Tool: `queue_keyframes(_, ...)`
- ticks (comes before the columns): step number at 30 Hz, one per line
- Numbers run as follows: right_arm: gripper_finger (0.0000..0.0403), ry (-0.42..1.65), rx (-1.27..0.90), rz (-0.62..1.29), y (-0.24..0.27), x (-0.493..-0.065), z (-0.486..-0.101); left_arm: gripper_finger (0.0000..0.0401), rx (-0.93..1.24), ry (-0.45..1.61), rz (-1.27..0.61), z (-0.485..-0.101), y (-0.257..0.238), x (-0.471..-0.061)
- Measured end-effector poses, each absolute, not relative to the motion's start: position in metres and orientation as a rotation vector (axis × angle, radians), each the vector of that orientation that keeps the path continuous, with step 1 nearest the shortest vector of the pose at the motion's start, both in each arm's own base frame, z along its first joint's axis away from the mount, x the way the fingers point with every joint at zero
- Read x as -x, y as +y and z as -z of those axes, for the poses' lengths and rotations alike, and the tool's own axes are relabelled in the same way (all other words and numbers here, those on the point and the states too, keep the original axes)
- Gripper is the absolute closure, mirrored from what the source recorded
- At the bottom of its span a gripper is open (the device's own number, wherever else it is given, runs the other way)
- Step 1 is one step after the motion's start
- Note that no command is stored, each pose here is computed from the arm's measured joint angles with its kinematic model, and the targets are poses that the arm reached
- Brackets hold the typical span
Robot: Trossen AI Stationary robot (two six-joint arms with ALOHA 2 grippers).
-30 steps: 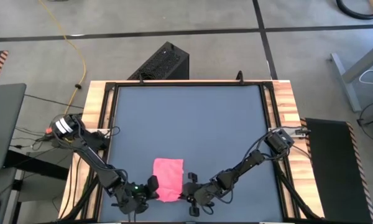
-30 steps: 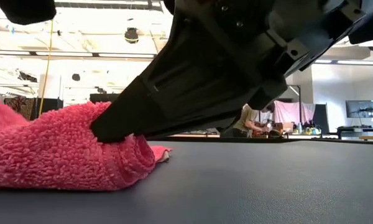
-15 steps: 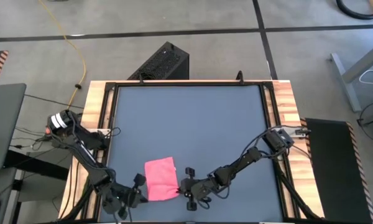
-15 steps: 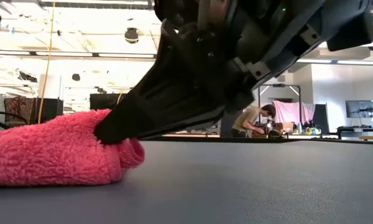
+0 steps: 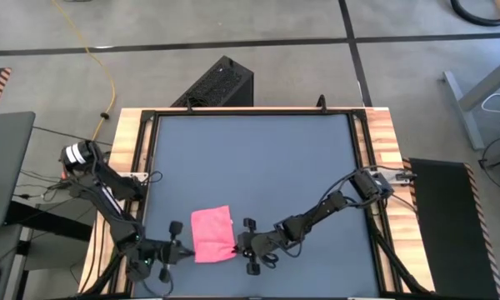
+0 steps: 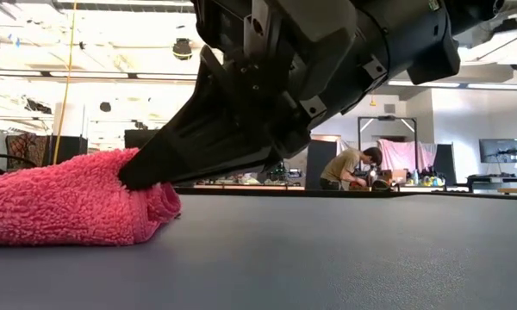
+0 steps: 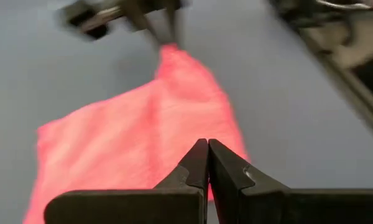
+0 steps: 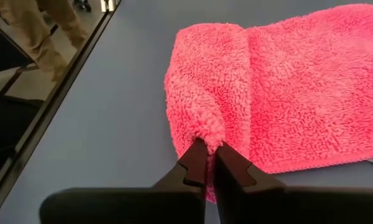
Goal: Roll towel
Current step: Roll the pink microfiber towel
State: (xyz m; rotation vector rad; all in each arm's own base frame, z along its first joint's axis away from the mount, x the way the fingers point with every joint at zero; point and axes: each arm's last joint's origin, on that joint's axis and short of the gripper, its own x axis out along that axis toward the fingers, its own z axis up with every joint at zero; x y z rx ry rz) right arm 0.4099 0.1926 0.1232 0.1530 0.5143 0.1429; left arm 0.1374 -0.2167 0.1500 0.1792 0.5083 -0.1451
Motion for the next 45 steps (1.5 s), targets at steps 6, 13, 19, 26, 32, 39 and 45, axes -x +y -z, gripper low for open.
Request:
queue_keyframes(6,0.0347,0.515,-0.153,-0.143,0.193,-0.41,-0.123,0.0363,0.008,0.559,-0.052,-0.147,-0.19,-0.14)
queue_keyframes(13,0.0345,0.515,-0.154,-0.138,0.191,-0.411,-0.123,0.026,0.29,0.647,0.071,-0.135,-0.172,-0.17)
queue_keyframes(19,0.0344,0.517,-0.153,-0.138,0.191,-0.41,-0.123,0.0192,0.229,0.587,0.147,-0.144,-0.17,-0.186)
queue_keyframes(26,0.0344,0.517,-0.152,-0.138,0.191,-0.41,-0.123,0.018,0.236,0.657,0.161,-0.118,-0.171,-0.197)
queue_keyframes(32,0.0344,0.521,-0.15,-0.138,0.191,-0.41,-0.123,0.0184,0.255,0.671,0.216,-0.111,-0.175,-0.2)
queue_keyframes(39,0.0344,0.518,-0.135,-0.14,0.191,-0.41,-0.123,0.0306,0.299,0.701,0.257,-0.111,-0.171,-0.204)
queue_keyframes(45,0.0344,0.525,-0.133,-0.144,0.191,-0.41,-0.124,0.0395,0.317,0.718,0.28,-0.111,-0.17,-0.206)
